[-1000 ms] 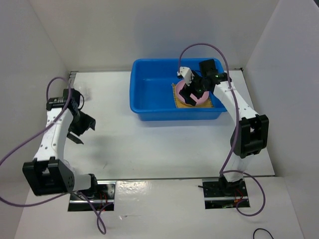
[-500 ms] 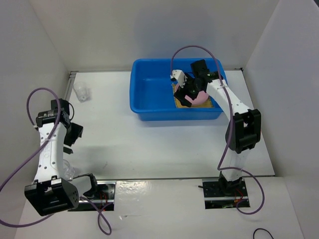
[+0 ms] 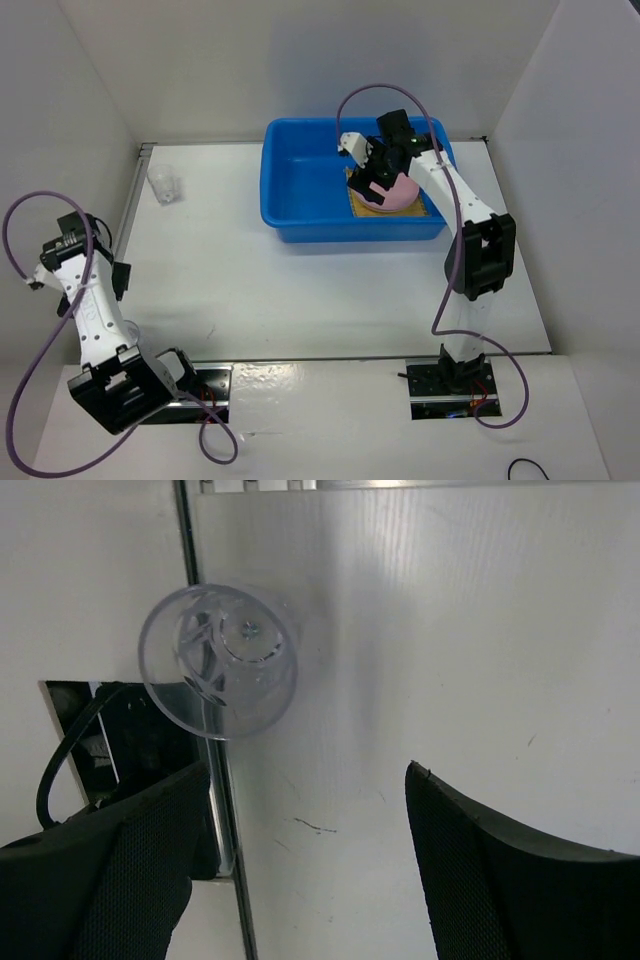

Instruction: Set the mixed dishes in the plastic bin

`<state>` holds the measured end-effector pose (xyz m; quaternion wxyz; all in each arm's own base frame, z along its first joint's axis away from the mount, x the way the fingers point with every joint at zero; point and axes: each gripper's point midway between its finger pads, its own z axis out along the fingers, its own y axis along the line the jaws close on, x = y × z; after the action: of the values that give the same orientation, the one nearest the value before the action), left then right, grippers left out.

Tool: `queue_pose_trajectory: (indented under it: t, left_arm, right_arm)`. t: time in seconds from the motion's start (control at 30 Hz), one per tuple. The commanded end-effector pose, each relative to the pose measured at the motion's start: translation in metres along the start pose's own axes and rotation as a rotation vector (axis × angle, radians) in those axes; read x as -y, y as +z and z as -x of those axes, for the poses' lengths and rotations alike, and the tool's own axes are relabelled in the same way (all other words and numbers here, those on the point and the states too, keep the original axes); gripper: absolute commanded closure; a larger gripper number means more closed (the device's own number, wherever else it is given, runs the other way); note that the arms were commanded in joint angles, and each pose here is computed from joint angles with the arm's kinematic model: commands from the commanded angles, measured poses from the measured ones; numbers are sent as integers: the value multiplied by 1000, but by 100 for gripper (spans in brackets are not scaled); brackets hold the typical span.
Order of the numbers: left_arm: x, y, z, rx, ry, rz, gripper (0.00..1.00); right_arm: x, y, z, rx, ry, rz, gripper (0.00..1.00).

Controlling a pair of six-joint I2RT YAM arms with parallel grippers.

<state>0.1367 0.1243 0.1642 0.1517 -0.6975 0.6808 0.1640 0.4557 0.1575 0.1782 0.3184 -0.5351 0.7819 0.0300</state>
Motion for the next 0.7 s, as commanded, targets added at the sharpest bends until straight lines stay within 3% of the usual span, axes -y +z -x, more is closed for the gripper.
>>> queue_pose_trajectory:
  t: [0.0, 0.37, 0.67]
  left_arm:
    - [-12, 8, 7, -9, -35, 59, 14]
    - [-24, 40, 2, -158, -68, 207, 14]
    - [-22, 54, -5, -247, -34, 263, 13]
  right_arm:
    - [6, -7, 6, -21, -63, -21, 2]
    - [14, 2, -1, -50, -107, -47, 2]
    - [24, 2, -13, -47, -32, -56, 2]
